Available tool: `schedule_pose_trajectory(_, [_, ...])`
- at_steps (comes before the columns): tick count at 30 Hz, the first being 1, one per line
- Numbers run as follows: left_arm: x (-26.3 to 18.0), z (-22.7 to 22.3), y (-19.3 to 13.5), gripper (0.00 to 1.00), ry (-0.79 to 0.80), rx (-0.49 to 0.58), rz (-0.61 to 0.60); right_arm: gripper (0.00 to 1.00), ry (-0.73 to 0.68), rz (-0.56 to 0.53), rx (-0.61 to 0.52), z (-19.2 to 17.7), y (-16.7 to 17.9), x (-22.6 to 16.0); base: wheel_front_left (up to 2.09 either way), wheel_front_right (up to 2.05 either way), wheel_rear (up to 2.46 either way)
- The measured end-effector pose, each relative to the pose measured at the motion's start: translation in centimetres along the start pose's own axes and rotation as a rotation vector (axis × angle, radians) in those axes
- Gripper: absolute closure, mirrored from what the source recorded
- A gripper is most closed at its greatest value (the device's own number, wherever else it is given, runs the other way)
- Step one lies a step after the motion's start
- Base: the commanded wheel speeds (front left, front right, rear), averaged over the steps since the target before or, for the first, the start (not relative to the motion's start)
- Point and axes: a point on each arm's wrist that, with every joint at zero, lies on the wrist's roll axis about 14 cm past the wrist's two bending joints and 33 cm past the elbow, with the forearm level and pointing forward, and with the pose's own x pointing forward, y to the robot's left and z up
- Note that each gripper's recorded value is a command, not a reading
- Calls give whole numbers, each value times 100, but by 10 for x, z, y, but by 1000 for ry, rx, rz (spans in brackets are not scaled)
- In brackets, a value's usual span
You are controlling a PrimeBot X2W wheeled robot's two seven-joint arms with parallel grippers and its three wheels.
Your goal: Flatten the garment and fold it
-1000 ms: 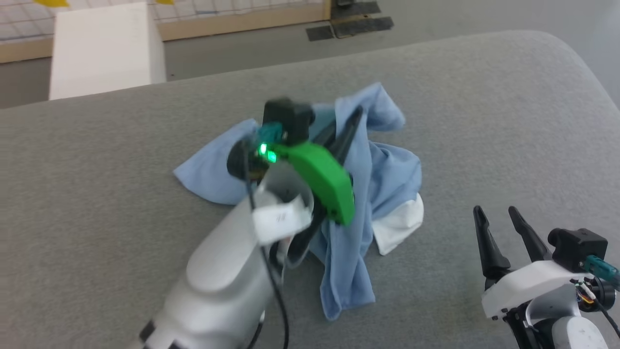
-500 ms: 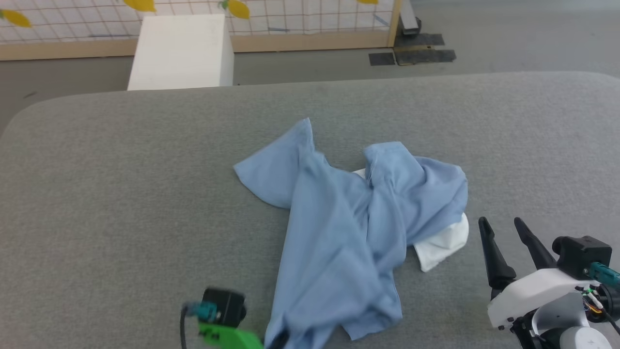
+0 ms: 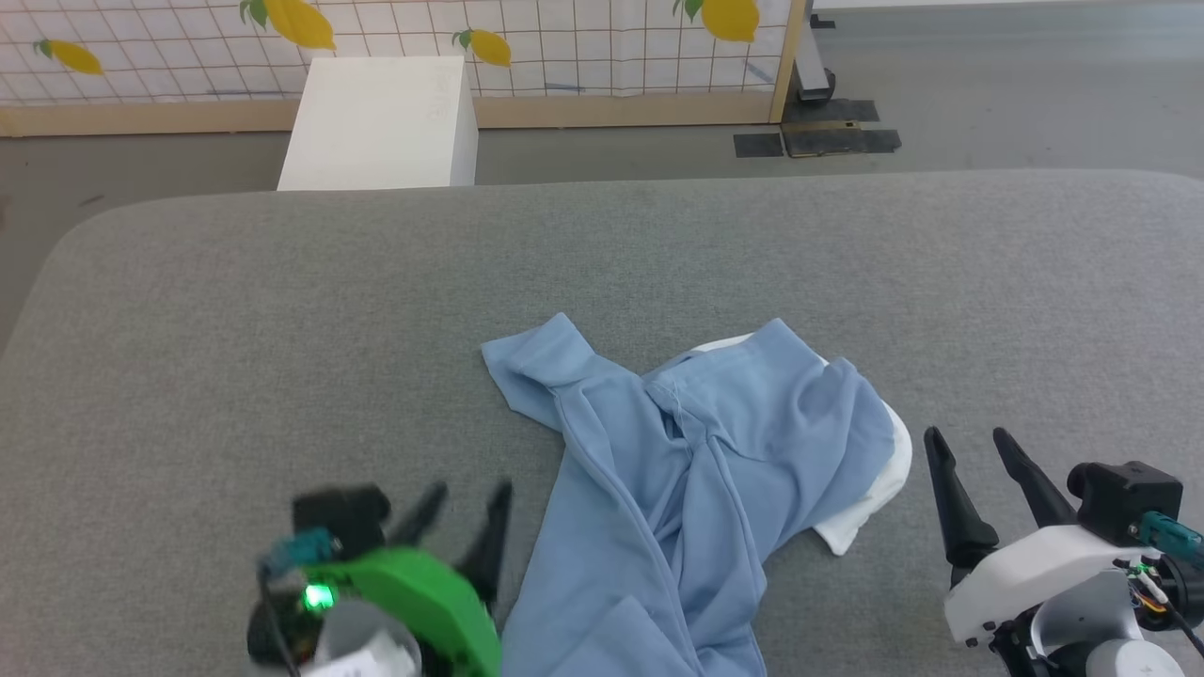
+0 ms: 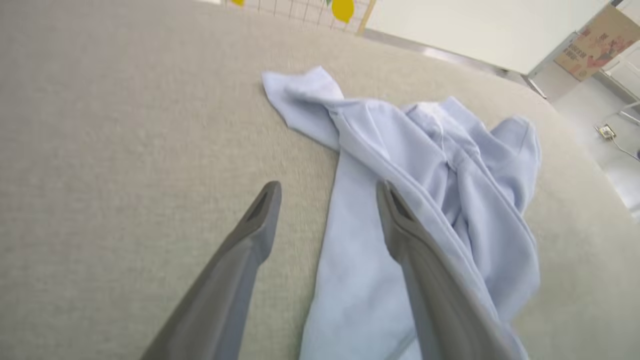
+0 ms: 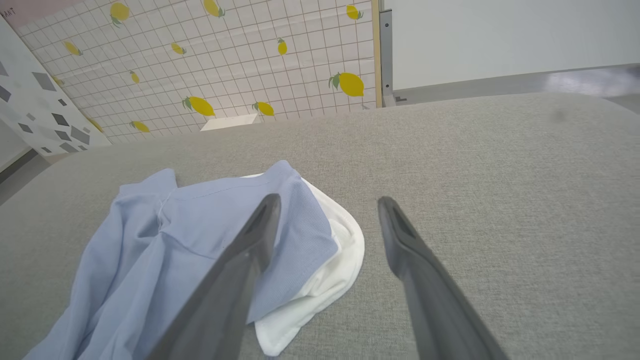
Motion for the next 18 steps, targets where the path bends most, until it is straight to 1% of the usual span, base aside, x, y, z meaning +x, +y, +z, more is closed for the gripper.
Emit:
schedule_pose_trajectory(2, [12, 31, 0, 0, -135, 10, 7, 0, 5, -8, 1, -2, -3, -2, 0, 0, 0])
schedule_pose_trajectory(4, [24, 44, -2, 0, -179, 11, 12, 0, 4, -12, 3, -2, -4, -2, 0, 0, 0])
schedule_pose_trajectory(5, [32, 44, -3, 0, -172, 12, 11, 0, 6, -14, 4, -2, -5, -2, 0, 0, 0])
schedule_pose_trajectory(11, [81, 29, -6, 0, -2, 10, 10, 0, 18, -33, 13, -7, -10, -2, 0, 0, 0])
schedule_pose_trajectory(16, [107, -9, -6, 0, 249, -14, 13, 0, 20, -67, 25, -9, -21, -4, 0, 0, 0])
schedule_pose_trajectory(18, [113, -18, -5, 0, 307, -26, 14, 0, 27, -82, 28, -13, -26, -7, 0, 0, 0])
